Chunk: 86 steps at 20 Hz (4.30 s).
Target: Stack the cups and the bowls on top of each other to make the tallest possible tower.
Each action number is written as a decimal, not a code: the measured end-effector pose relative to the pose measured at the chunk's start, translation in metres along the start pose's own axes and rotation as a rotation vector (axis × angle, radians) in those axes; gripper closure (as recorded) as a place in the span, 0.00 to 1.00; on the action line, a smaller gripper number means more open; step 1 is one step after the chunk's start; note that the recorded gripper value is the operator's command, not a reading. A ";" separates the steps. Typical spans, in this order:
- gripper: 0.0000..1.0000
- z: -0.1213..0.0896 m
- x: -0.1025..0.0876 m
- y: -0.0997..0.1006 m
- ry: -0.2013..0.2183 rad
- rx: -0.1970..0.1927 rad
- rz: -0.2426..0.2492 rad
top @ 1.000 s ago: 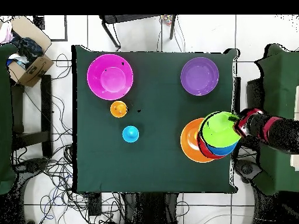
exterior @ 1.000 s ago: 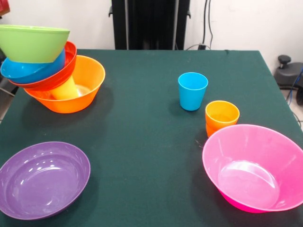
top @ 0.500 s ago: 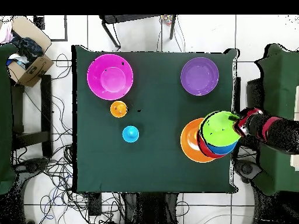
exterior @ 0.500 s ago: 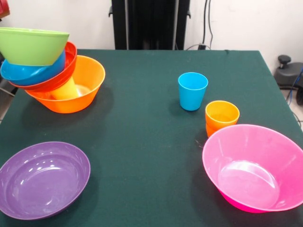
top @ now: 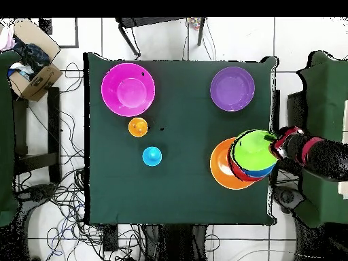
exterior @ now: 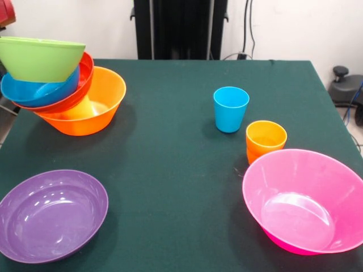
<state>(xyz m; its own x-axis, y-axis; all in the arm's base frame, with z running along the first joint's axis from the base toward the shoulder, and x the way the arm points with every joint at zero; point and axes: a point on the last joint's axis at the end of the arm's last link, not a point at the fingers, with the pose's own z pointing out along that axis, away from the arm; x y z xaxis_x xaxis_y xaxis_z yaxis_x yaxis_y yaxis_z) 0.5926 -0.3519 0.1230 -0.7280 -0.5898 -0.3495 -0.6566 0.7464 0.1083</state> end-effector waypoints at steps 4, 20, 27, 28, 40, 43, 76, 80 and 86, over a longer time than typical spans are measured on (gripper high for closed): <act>1.00 0.005 0.005 0.004 0.007 -0.002 0.002; 1.00 0.009 0.024 0.044 0.103 -0.040 -0.038; 1.00 0.010 0.028 0.055 0.126 -0.042 -0.050; 1.00 0.010 0.027 0.056 0.126 -0.040 -0.052; 1.00 0.022 0.015 0.061 0.118 -0.028 -0.073; 1.00 0.025 0.010 0.064 0.115 -0.027 -0.082; 1.00 0.034 0.015 0.076 0.131 -0.053 -0.057; 1.00 0.036 0.012 0.078 0.135 -0.058 -0.060; 0.00 0.039 0.006 0.081 0.137 -0.063 -0.072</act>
<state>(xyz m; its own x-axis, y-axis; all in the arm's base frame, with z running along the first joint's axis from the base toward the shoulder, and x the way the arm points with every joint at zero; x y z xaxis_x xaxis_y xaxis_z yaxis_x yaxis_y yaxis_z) 0.5427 -0.2824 0.0934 -0.6962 -0.6805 -0.2286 -0.7157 0.6826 0.1475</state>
